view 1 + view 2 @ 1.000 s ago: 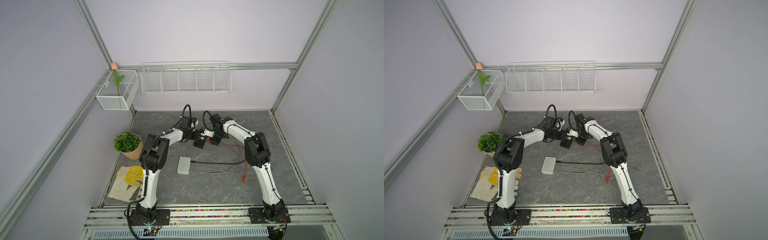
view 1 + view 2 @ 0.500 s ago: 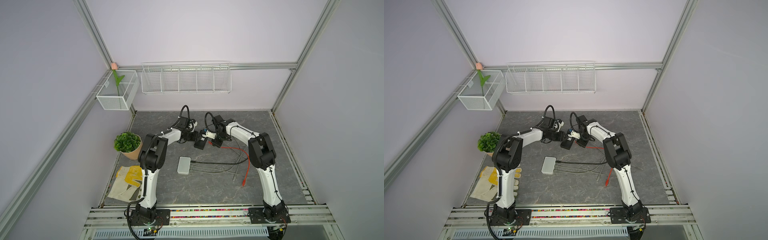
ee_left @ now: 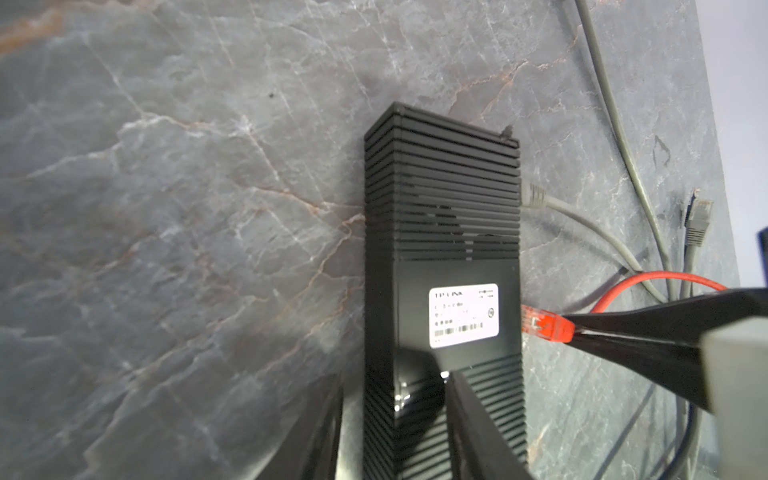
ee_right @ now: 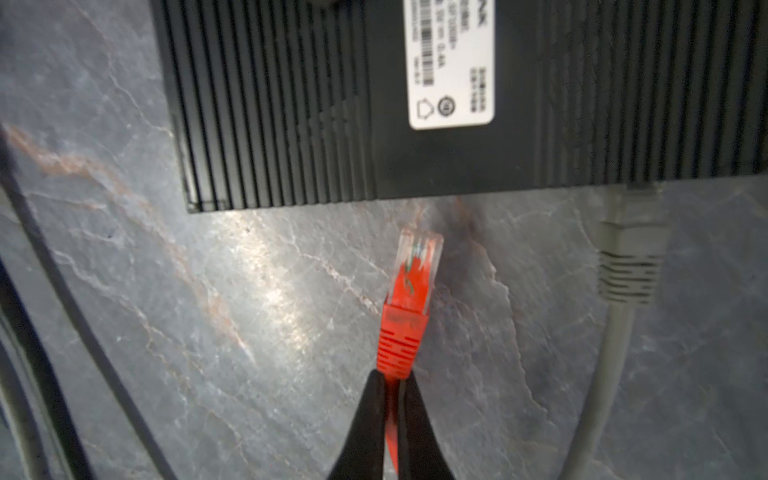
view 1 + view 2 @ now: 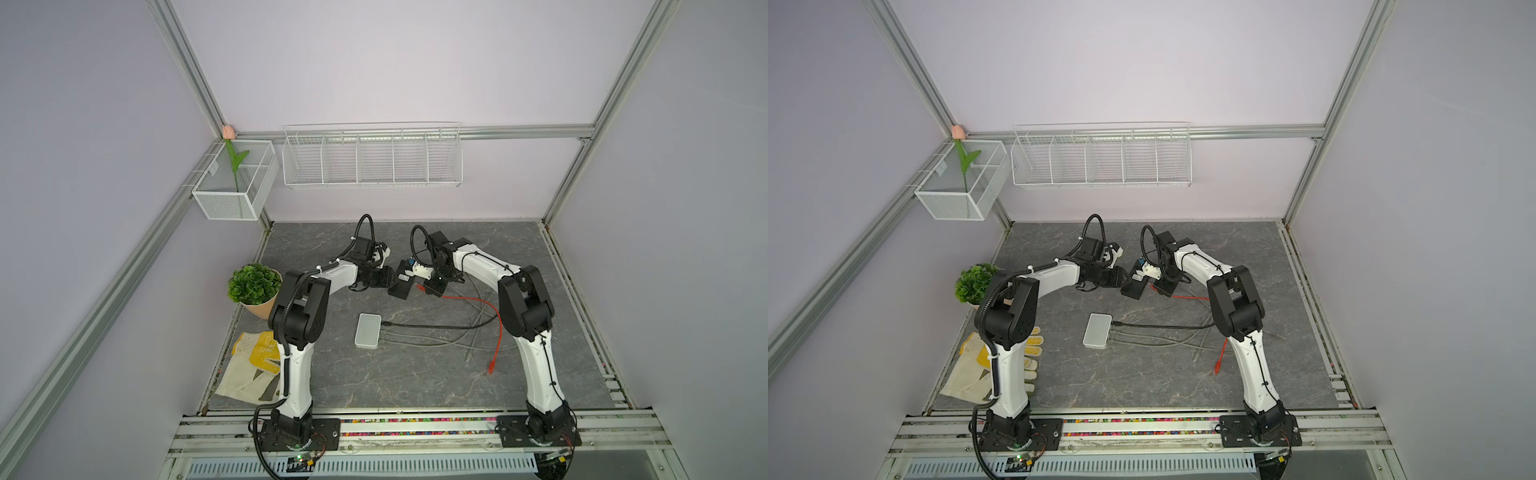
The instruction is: Insert the plug into the switch port
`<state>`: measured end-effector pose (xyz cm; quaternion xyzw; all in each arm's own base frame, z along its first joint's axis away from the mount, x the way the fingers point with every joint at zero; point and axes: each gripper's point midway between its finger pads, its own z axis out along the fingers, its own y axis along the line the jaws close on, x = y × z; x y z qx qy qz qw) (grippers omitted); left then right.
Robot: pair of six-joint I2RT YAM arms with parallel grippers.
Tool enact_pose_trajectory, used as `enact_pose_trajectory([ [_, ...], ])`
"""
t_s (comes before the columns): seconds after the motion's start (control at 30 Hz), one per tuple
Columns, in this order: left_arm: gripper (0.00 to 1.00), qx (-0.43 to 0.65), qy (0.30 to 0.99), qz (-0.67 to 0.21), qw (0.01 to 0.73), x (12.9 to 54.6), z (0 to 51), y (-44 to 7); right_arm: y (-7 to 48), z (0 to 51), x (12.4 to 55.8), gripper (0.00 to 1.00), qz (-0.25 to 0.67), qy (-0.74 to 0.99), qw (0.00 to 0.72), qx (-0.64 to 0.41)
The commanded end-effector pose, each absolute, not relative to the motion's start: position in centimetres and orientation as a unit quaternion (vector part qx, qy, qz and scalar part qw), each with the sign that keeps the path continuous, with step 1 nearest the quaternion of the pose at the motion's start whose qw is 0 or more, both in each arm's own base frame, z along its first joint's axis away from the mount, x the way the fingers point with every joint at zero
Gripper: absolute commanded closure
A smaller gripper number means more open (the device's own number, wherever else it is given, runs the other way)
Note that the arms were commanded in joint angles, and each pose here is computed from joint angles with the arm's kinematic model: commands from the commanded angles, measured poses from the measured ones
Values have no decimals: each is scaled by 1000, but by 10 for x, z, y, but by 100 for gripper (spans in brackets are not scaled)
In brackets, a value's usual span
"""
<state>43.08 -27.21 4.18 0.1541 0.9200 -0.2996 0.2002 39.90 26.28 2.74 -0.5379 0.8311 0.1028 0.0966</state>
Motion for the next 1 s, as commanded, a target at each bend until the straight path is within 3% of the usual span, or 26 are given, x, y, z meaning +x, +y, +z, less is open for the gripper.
enact_pose_trajectory([
  [0.0,59,147,930,-286,176,418,30,-263,268,41,379,91,129,827,87,-540],
  [0.43,59,145,930,-291,173,415,28,-265,286,47,361,91,135,813,89,-560],
  [0.97,65,148,930,-292,166,405,23,-268,296,45,372,91,128,809,95,-565],
])
